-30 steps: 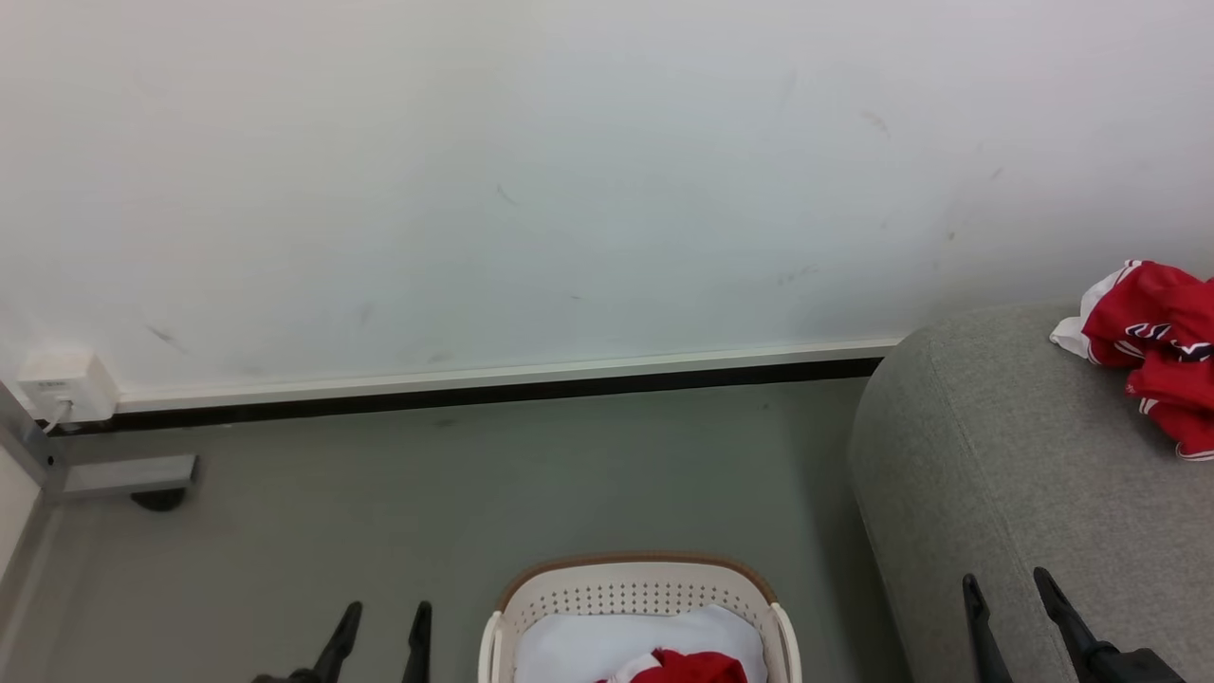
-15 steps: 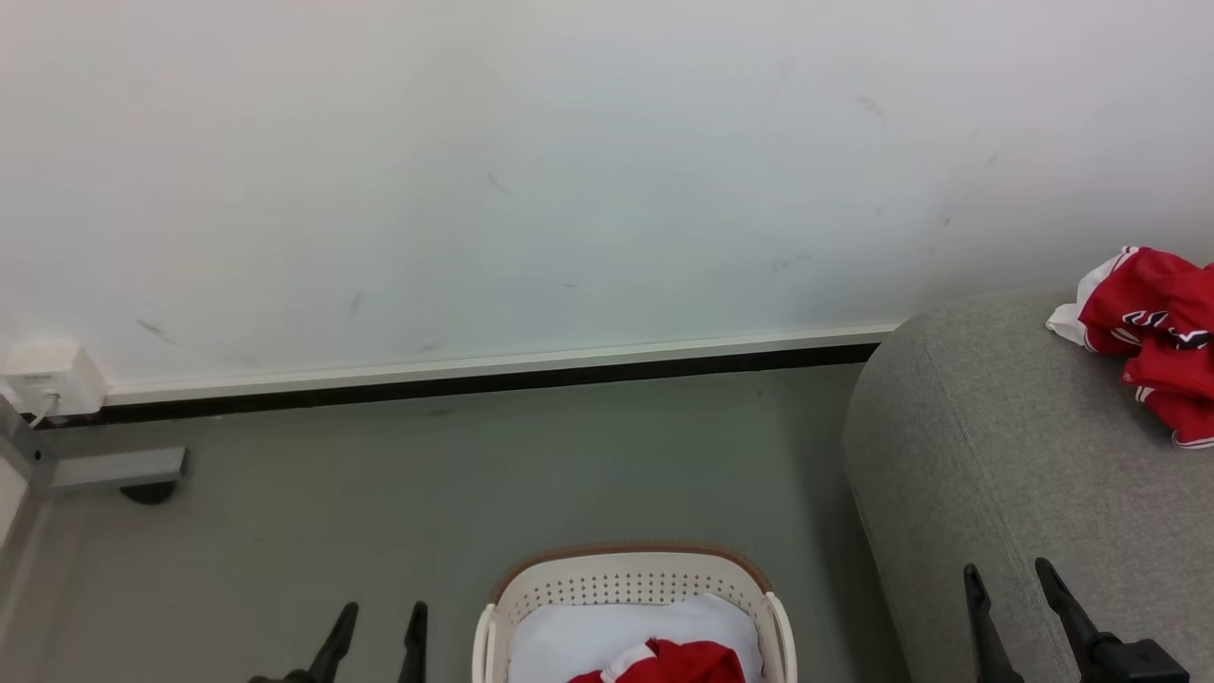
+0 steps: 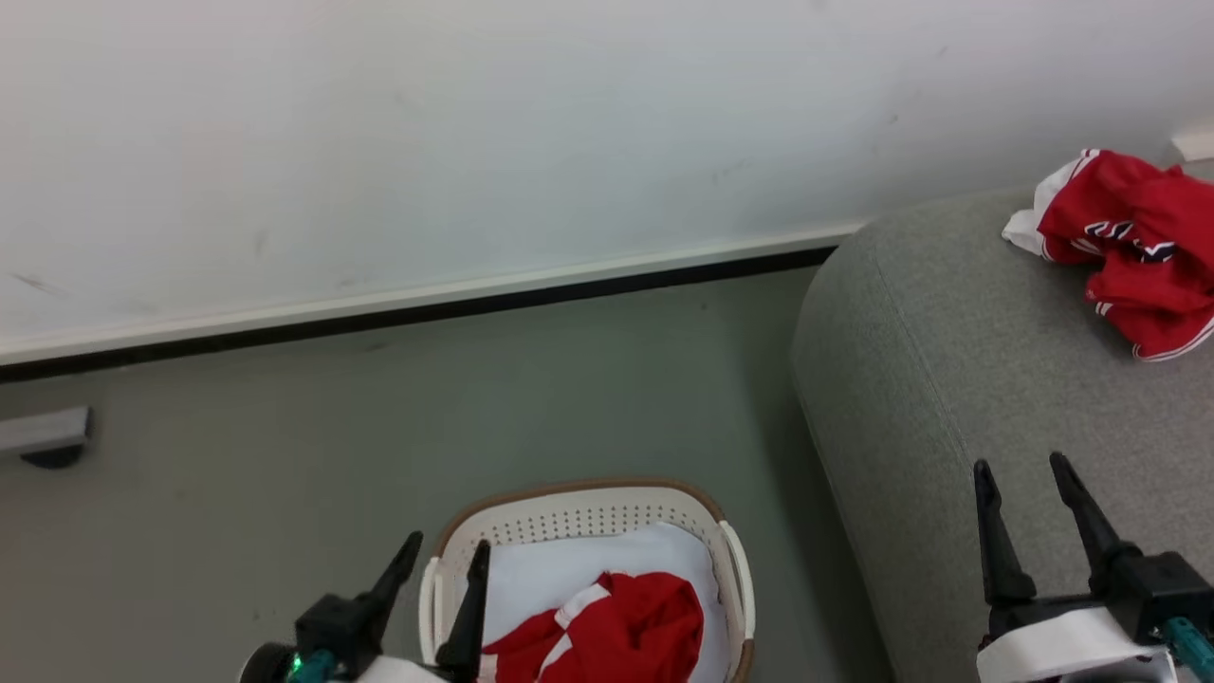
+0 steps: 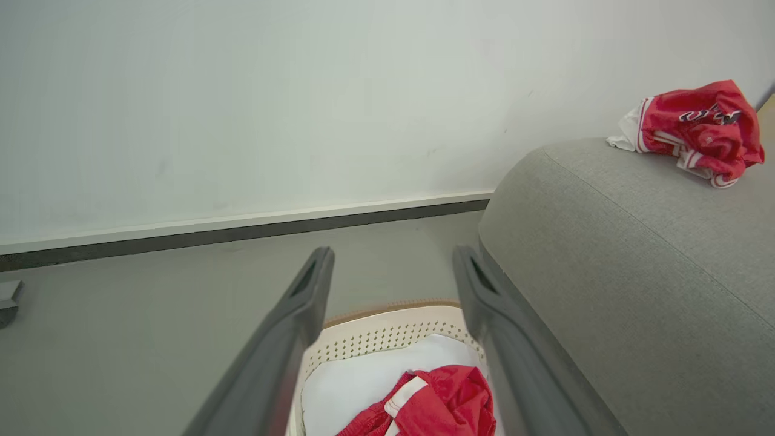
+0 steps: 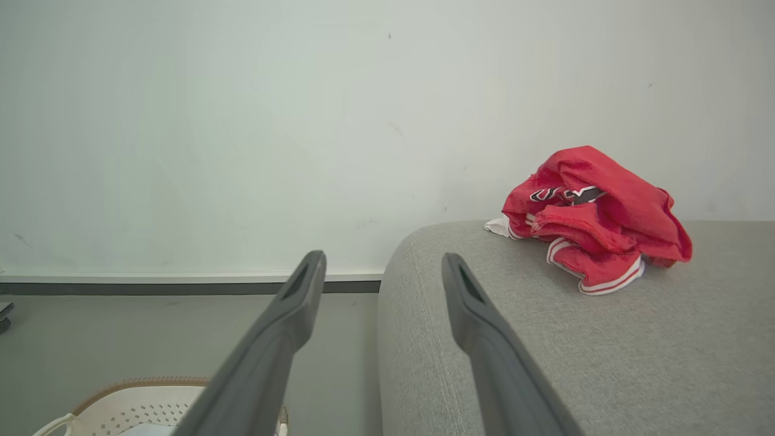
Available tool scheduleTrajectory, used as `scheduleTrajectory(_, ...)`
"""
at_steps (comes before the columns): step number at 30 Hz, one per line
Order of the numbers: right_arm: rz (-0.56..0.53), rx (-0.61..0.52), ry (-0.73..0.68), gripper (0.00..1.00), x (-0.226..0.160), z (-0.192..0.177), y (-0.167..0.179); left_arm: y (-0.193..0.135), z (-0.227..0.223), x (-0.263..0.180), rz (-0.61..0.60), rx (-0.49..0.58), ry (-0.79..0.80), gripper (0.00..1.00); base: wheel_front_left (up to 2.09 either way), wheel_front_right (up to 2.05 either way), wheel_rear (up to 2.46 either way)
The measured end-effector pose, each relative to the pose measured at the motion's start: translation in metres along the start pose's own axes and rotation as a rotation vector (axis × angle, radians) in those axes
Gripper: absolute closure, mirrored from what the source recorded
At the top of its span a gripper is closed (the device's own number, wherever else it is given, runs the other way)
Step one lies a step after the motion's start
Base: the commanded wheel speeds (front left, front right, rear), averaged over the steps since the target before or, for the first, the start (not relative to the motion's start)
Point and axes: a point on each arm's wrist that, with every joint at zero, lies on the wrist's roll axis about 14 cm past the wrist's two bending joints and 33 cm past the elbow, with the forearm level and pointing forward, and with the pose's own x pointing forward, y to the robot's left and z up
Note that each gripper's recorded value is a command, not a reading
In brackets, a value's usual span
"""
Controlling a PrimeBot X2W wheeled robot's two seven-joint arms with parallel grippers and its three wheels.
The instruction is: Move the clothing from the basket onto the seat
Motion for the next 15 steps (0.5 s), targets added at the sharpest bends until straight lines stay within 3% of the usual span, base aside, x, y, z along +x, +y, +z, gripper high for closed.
scheduleTrajectory(9,-0.055,-0.047,-0.021,0.0,0.045,0.003,-0.024,-0.029,-0.054,0.081,-0.201,0.093,0.182,0.0,0.0,0.0,0.0)
scheduleTrajectory(15,-0.054,-0.044,0.022,0.0,0.069,-0.02,-0.026,-0.042,-0.127,0.106,-0.302,0.127,0.418,0.0,0.0,0.0,0.0)
